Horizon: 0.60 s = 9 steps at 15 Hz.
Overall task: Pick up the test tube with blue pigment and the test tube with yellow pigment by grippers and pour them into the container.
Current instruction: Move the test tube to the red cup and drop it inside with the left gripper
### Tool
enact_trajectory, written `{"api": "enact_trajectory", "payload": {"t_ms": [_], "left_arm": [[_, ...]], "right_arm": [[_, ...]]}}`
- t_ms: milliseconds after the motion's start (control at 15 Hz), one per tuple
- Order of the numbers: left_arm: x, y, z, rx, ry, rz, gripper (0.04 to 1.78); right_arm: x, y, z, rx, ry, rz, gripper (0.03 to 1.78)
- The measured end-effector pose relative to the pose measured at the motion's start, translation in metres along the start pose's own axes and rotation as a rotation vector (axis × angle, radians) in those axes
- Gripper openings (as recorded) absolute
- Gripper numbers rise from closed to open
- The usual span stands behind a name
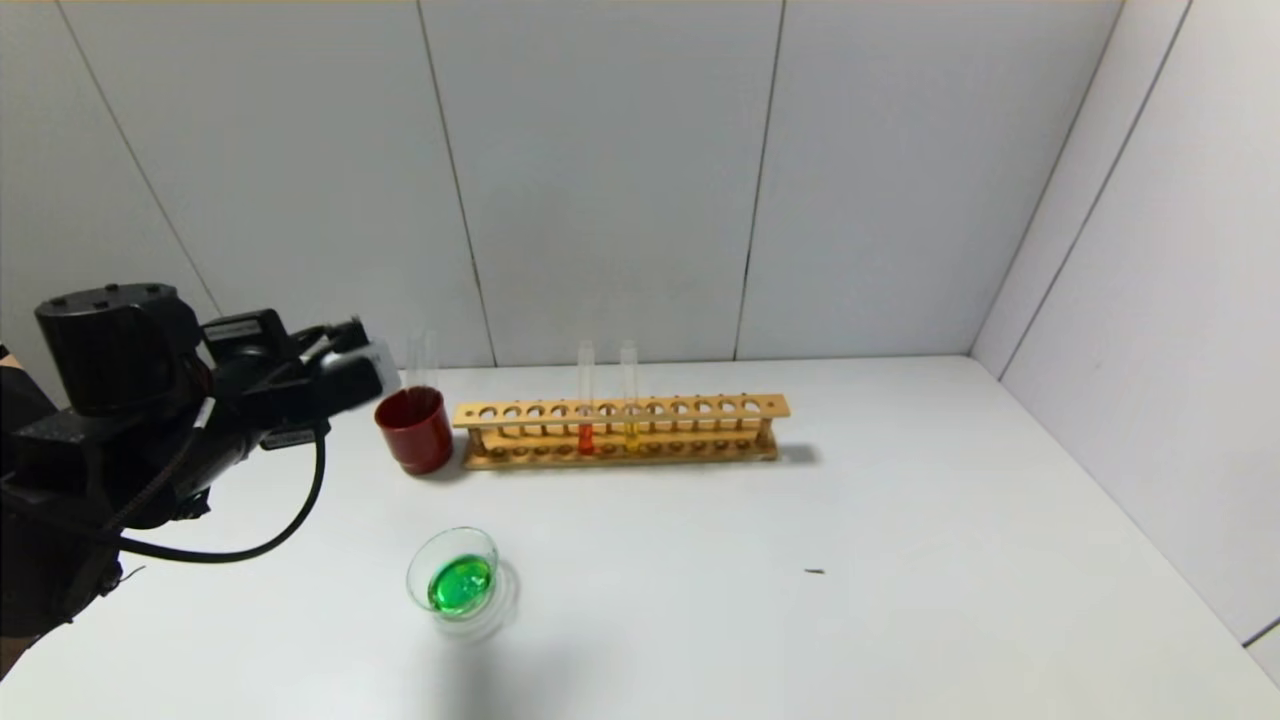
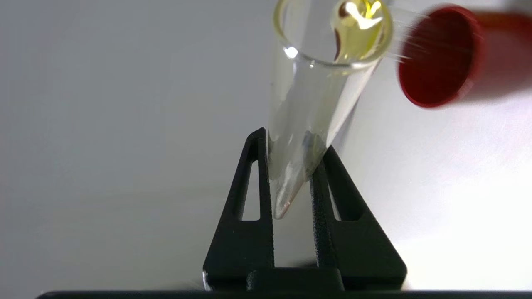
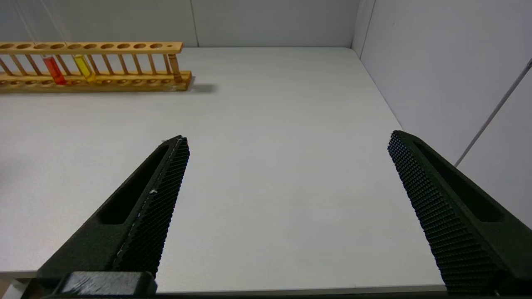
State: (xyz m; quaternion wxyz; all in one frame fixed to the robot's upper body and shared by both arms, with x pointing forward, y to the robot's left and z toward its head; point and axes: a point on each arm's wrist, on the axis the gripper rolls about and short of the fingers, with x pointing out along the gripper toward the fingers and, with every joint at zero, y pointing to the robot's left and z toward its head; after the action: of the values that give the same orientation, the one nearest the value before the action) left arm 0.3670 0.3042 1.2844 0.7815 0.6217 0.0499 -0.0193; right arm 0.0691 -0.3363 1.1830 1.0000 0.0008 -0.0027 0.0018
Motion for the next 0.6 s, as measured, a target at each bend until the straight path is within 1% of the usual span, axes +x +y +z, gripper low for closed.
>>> {"api": "enact_trajectory", "payload": {"t_ms": [133, 200, 333, 467, 600], "left_arm": [[0.002, 0.018, 0.002, -0.325, 0.06, 0.033, 0.31], [0.004, 0.026, 0.002, -0.488, 0.084, 0.019, 0.31], [0.006, 0.034, 0.003, -0.766, 0.116, -0.052, 0.31], [0.009, 0.034, 0.003, -1.016, 0.092, -0.153, 0.31], [0.017, 0.033, -0.001, -1.155, 0.072, -0.199, 0.31]], "right_arm": [[0.0, 0.0, 0.0, 0.0, 0.0, 0.0, 1.75], [0.0, 0.0, 0.0, 0.0, 0.0, 0.0, 1.75], [0.0, 0.0, 0.0, 0.0, 0.0, 0.0, 1.75], [0.0, 0.0, 0.0, 0.0, 0.0, 0.0, 1.75], [0.0, 0.0, 0.0, 0.0, 0.0, 0.0, 1.75]]}}
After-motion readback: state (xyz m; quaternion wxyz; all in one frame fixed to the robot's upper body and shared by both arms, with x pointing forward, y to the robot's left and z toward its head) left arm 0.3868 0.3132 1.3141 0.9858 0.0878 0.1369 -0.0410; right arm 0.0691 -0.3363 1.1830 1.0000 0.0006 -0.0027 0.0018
